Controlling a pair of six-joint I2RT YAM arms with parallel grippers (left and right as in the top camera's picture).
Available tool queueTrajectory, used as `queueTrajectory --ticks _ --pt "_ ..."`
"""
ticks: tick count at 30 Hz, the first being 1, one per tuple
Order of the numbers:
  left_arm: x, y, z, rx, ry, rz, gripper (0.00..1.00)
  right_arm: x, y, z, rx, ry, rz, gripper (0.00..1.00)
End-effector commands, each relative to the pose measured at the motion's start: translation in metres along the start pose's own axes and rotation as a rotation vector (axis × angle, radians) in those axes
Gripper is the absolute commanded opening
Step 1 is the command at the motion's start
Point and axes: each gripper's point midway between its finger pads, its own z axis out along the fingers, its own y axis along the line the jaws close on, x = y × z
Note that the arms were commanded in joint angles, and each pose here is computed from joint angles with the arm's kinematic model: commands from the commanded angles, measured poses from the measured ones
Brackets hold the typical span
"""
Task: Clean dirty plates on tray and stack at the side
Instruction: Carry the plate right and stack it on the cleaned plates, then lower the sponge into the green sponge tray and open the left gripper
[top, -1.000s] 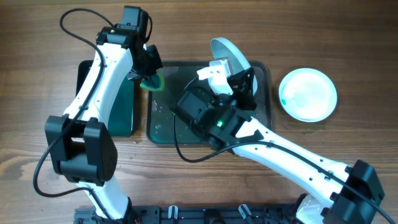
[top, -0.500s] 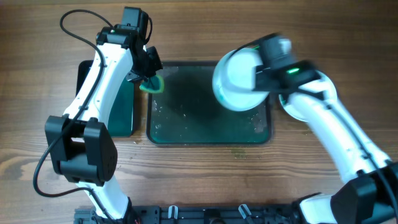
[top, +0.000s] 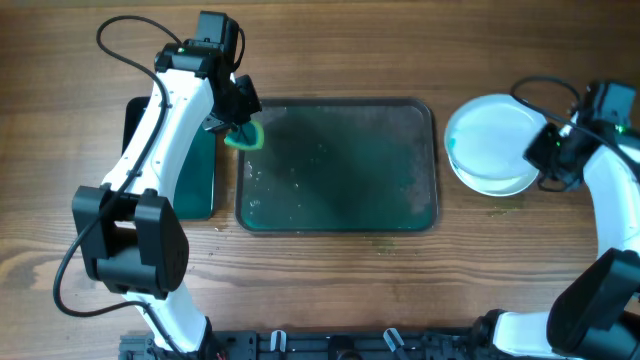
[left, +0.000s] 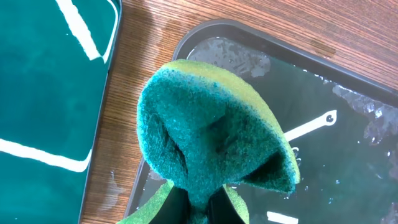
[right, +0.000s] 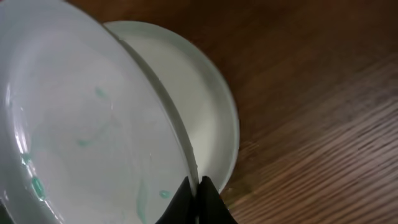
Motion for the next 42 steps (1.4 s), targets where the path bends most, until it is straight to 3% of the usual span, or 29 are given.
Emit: queueTrajectory --ticks 1,6,7,9,10,16,22,27,37,39,41,42 --pt "-0.004 0.005 -0.001 -0.030 -0.022 -0.016 0.04 0.005 -0.010 0.011 0.005 -0.034 0.007 0.04" --pt "-0.008 0.012 -0.002 -0.069 -0.046 -0.010 0.04 0.010 -0.014 0.026 0.011 -0.062 0.011 0.06" --pt "-0.010 0.016 -0.003 -0.087 -0.055 -0.011 0.04 0.011 -0.014 0.027 0.013 -0.056 0.011 0.17" --pt "-0.012 0.022 -0.010 -0.101 -0.069 0.018 0.04 0.012 -0.014 0.027 0.012 -0.055 0.011 0.49" --pt "-0.014 0.025 -0.016 -0.101 -0.078 0.037 0.04 0.012 -0.013 0.026 0.007 -0.051 0.015 0.55" --pt "-0.023 0.068 -0.061 -0.160 -0.145 0.019 0.04 0.001 0.027 -0.007 -0.167 0.003 -0.048 0.73" --pt "-0.019 0.111 -0.058 -0.213 -0.077 0.051 0.04 -0.001 0.084 -0.041 -0.306 0.005 -0.221 0.79" --pt "-0.015 0.136 -0.013 -0.209 -0.021 0.099 0.04 0.021 0.123 -0.045 -0.355 0.019 -0.354 0.84" --pt "0.007 0.151 0.068 -0.179 0.022 0.151 0.04 0.040 0.139 -0.047 -0.369 0.053 -0.414 0.91" --pt "0.008 0.151 0.070 -0.180 0.027 0.150 0.10 0.040 0.139 -0.047 -0.369 0.055 -0.415 0.91" --pt "0.007 0.151 0.069 -0.180 0.023 0.151 0.33 0.041 0.139 -0.047 -0.369 0.057 -0.415 0.91" --pt "0.006 0.151 0.068 -0.180 0.021 0.151 0.36 0.041 0.139 -0.047 -0.368 0.057 -0.415 0.91"
